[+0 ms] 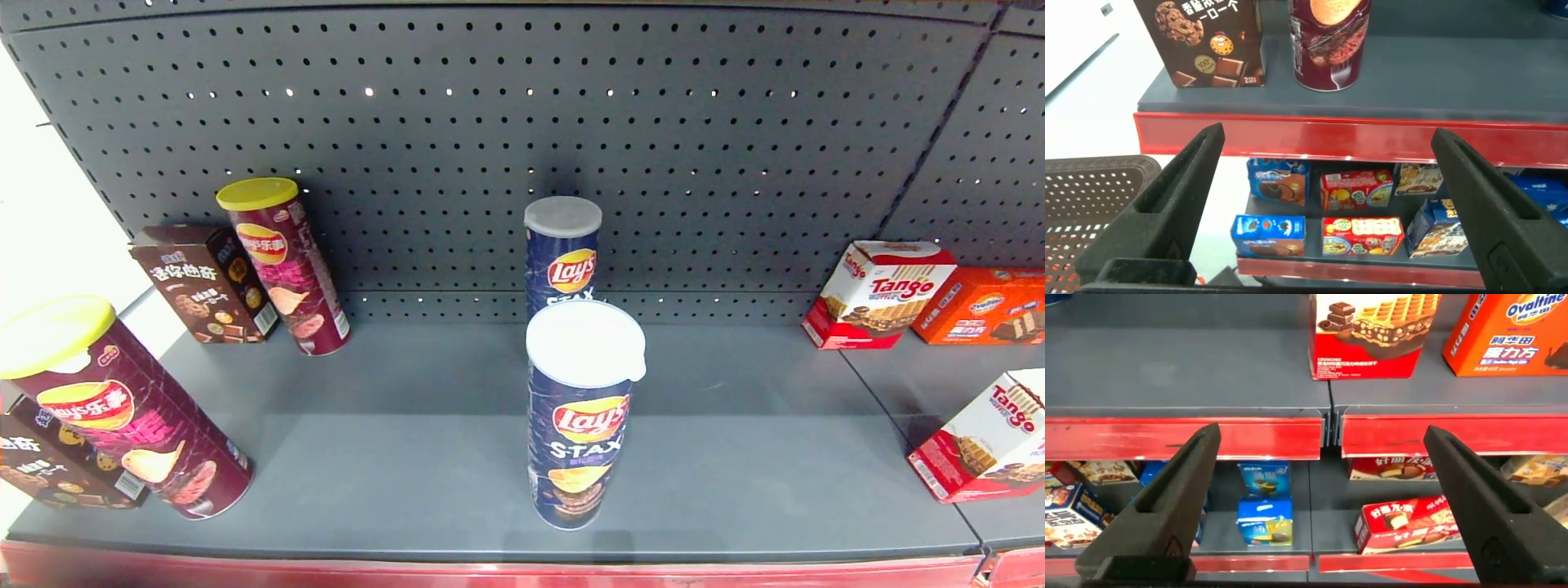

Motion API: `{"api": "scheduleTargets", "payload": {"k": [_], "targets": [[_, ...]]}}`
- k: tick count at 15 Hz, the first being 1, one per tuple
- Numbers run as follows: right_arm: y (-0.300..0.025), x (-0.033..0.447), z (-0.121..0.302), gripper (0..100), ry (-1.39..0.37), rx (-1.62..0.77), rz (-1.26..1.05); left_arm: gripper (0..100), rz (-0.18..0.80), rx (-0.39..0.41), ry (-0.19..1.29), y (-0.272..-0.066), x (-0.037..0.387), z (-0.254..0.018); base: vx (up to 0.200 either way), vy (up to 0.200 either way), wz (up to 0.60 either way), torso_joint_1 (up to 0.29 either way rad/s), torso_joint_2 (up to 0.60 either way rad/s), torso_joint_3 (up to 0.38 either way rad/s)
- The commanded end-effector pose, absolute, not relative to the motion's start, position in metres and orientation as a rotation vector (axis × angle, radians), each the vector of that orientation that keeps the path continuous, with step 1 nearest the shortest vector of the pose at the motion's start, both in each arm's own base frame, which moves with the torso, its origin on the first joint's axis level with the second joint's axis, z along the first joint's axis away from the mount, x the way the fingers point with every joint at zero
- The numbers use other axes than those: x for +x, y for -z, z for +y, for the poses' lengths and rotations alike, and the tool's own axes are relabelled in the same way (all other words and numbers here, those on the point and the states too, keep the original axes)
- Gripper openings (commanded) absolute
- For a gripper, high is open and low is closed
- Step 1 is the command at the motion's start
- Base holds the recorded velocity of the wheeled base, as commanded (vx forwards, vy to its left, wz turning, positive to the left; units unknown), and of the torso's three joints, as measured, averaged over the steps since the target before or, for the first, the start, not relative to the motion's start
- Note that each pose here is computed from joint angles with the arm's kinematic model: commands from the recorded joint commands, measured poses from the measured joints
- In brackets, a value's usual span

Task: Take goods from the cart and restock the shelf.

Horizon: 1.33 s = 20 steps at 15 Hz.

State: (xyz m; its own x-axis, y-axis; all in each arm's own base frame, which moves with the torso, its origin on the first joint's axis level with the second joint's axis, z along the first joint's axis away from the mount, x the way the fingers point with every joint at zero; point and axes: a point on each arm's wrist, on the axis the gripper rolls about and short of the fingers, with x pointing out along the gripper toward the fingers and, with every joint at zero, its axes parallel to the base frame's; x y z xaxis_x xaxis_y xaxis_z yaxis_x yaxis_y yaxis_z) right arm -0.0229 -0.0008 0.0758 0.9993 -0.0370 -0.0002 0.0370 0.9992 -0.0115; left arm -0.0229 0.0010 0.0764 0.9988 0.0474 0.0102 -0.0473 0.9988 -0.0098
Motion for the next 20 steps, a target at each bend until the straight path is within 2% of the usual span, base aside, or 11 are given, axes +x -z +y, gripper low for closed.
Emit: {"api": "scheduleTargets", "payload": {"k": [1, 20], "targets": [[-0.0757, -0.0229, -0.0008, 100, 0.037, -0.012, 0.0, 100, -0.009, -0.009, -0.049, -0.0764, -0.0228, 0.001, 0.0, 0.0, 0.0, 0.0, 0.0, 0.0], [-0.0757, -0.0229, -0.0006, 100, 0.031, -0.008, 0.0, 100, -0.01, -0.012, -0.049, -0.0764, -0.0228, 0.001, 0.0, 0.0, 0.0, 0.0, 0.0, 0.0]]}}
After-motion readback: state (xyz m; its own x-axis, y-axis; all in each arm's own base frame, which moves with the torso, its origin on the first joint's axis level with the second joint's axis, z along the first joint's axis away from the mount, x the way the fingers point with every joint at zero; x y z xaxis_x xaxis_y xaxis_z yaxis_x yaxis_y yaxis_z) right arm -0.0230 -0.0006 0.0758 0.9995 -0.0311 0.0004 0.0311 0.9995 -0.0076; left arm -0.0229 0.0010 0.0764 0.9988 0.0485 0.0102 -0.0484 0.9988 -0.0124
